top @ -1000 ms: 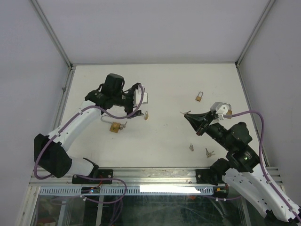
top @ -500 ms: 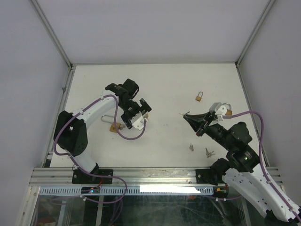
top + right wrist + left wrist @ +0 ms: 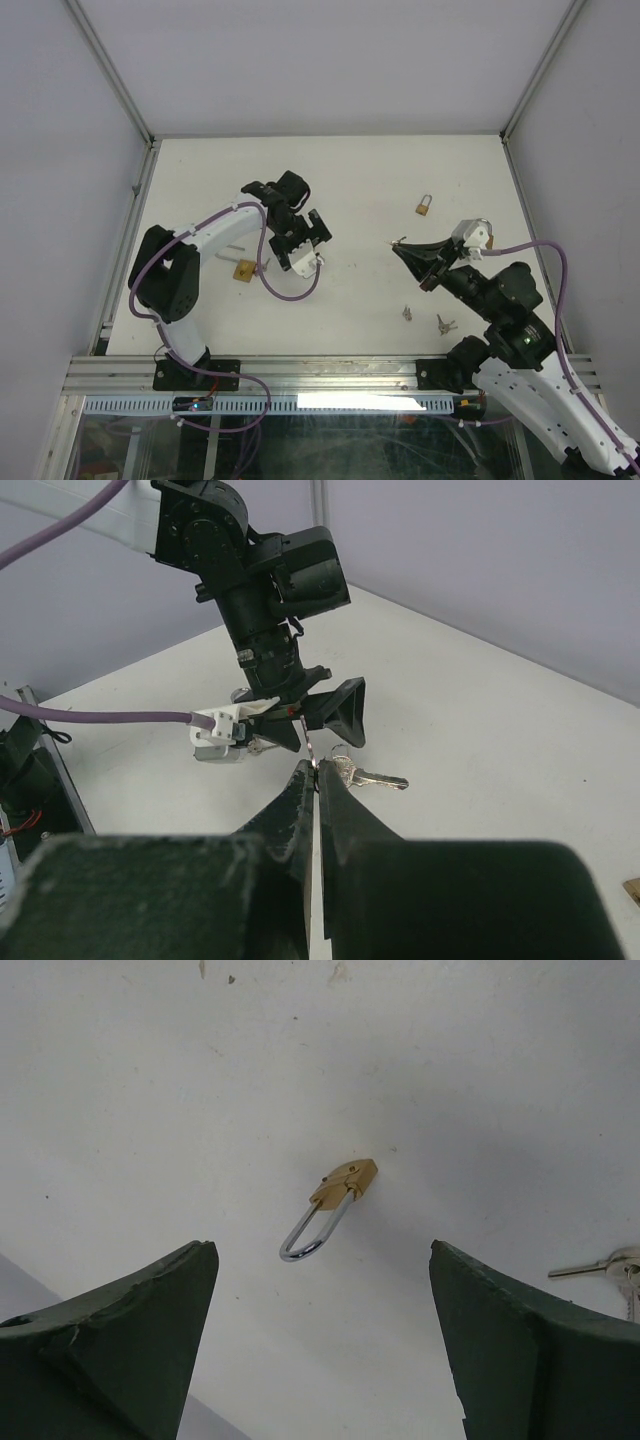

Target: Unlock with the key

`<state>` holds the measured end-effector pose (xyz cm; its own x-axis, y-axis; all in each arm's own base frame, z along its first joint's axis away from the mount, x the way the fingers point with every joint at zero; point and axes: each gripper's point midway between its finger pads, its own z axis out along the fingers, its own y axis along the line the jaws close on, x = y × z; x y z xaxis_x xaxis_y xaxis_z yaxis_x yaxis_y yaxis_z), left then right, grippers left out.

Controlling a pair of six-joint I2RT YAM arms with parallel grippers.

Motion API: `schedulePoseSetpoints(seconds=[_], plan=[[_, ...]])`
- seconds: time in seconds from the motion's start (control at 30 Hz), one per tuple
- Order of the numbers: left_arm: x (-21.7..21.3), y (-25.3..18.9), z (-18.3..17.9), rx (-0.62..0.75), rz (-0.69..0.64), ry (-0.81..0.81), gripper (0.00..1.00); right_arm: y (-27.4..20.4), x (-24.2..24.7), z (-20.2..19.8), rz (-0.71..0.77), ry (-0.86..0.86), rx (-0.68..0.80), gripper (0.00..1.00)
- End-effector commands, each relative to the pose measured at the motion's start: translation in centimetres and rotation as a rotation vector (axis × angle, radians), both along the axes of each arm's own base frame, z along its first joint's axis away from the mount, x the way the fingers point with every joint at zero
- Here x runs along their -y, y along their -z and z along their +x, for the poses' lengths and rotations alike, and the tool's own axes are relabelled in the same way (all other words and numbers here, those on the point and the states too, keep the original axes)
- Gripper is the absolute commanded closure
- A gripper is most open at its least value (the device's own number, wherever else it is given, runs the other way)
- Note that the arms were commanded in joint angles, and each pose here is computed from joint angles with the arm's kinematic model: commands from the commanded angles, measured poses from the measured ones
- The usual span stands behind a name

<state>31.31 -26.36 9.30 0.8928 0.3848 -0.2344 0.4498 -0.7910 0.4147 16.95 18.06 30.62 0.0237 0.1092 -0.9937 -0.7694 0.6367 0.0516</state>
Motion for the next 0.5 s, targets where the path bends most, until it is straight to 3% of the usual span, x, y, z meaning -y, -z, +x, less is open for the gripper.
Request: schedulePoseSetpoints(seconds=[0.0,0.47], plan=[[3.6,-2.5,1.5,0.368,-0.043,0.557,0.11,-2.6,0.7,-0.6,0.054,0.008,0.075,1.00],[5.4,-0.2,2.3,0.420,-0.079,0.571,0.23,-2.6,0.4,-0.7,0.048,-0.004,0.059,1.00]])
